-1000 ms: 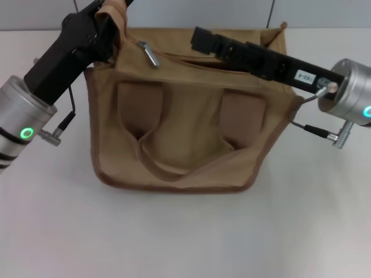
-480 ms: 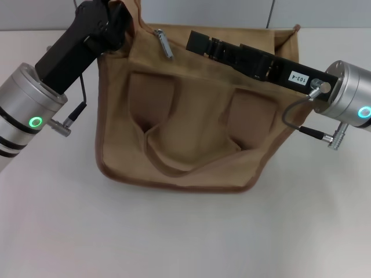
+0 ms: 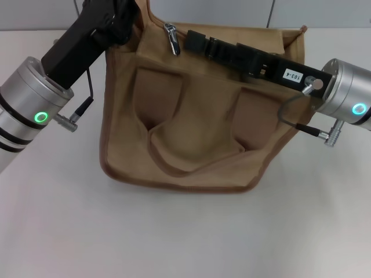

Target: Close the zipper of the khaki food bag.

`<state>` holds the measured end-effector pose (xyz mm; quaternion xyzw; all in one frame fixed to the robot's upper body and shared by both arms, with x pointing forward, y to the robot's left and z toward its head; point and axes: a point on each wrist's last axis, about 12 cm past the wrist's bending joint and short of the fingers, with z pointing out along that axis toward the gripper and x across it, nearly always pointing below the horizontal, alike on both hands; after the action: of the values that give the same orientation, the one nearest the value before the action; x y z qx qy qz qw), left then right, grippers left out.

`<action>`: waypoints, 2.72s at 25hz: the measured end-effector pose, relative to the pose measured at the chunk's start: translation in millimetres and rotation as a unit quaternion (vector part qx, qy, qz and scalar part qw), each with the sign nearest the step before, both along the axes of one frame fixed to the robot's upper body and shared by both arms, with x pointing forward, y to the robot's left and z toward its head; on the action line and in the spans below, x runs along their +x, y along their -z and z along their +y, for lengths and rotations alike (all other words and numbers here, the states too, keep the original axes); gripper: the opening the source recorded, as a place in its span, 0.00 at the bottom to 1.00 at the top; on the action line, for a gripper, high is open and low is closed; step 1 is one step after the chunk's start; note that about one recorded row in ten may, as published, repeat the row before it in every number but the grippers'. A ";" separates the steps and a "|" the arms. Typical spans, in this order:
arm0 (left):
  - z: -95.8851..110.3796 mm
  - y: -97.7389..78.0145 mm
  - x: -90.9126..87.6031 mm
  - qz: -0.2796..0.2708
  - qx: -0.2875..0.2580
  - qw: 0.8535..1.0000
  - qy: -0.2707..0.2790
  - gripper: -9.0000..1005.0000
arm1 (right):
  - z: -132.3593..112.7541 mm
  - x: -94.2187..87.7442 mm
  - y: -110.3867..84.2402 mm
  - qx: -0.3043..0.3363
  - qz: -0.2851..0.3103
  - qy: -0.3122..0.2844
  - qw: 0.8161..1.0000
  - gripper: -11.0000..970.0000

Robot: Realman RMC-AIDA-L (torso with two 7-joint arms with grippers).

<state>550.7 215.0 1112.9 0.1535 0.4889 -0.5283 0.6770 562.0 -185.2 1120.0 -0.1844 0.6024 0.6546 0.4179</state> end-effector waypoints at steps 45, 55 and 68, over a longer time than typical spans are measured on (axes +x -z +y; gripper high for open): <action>-4.1 0.2 -7.5 -0.007 -0.014 1.000 0.017 0.03 | 27.4 9.1 -8.5 -0.027 0.002 -0.044 0.999 0.33; -4.2 -0.3 -7.7 -0.009 -0.016 1.000 0.018 0.04 | 27.9 10.9 -10.5 -0.021 0.003 -0.039 0.999 0.32; -3.8 -0.6 -8.1 -0.011 -0.017 1.000 0.018 0.04 | 21.4 8.6 -7.3 -0.020 -0.002 -0.028 0.999 0.07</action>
<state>542.6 211.2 1113.5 0.1562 0.4695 -0.5468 0.6755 570.6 -163.8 1127.3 -0.2109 0.6090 0.6536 0.3967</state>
